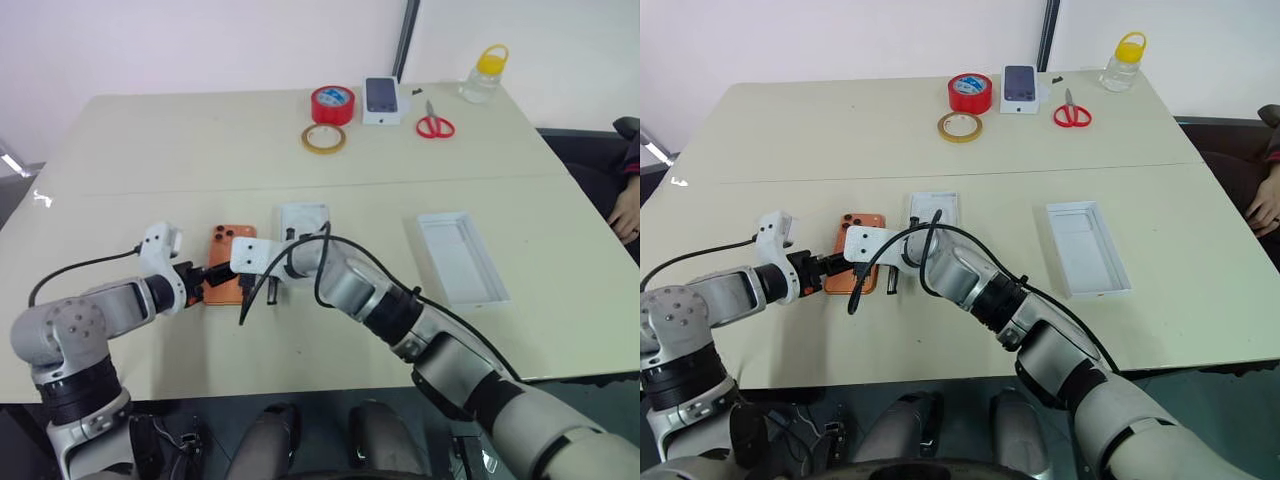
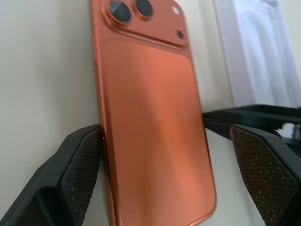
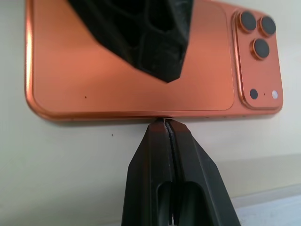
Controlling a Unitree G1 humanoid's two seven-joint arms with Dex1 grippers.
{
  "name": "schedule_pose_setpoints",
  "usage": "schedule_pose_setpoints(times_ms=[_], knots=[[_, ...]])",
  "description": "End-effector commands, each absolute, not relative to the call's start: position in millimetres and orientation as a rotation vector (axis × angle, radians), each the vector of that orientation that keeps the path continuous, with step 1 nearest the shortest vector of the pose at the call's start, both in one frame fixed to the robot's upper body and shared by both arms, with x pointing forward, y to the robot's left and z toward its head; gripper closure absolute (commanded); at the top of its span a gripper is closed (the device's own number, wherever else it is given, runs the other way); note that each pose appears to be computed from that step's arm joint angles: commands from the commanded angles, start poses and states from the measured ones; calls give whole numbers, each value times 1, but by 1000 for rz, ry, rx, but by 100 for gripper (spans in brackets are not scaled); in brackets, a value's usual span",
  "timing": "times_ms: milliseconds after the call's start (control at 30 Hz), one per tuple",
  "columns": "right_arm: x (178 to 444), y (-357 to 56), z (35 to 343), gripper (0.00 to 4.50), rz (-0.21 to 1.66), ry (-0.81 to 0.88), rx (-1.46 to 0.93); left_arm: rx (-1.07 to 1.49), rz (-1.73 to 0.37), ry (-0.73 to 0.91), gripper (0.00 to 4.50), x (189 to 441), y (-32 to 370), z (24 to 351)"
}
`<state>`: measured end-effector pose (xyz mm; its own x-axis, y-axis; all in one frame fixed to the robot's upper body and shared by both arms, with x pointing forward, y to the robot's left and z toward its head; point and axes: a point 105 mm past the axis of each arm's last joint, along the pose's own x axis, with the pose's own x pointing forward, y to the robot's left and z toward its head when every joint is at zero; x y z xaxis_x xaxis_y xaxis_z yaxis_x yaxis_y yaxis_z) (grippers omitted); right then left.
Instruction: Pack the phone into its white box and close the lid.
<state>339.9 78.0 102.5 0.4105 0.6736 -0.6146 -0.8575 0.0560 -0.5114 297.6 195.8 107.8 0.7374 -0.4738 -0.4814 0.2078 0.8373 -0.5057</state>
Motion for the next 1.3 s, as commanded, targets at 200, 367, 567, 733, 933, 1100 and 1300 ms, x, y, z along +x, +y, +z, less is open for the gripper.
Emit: schedule_pose_setpoints(times_ms=[200, 367, 567, 733, 933, 1100, 1300], knots=[[342, 83, 113, 449, 1177, 184, -963, -562, -495, 662, 13, 299, 174, 109], [341, 82, 113, 449, 1175, 180, -961, -605, -421, 631, 13, 306, 191, 114], [341, 81, 113, 449, 1171, 176, -960, -652, -353, 597, 13, 309, 205, 116], [342, 79, 114, 449, 1166, 173, -958, -698, -319, 581, 13, 310, 211, 116], [341, 78, 119, 450, 1165, 151, -951, -755, -307, 557, 134, 310, 212, 116], [341, 70, 136, 450, 1150, 116, -913, -819, -322, 507, 289, 311, 213, 124], [336, 58, 149, 450, 1143, 90, -897, -863, -304, 512, 289, 310, 212, 120]])
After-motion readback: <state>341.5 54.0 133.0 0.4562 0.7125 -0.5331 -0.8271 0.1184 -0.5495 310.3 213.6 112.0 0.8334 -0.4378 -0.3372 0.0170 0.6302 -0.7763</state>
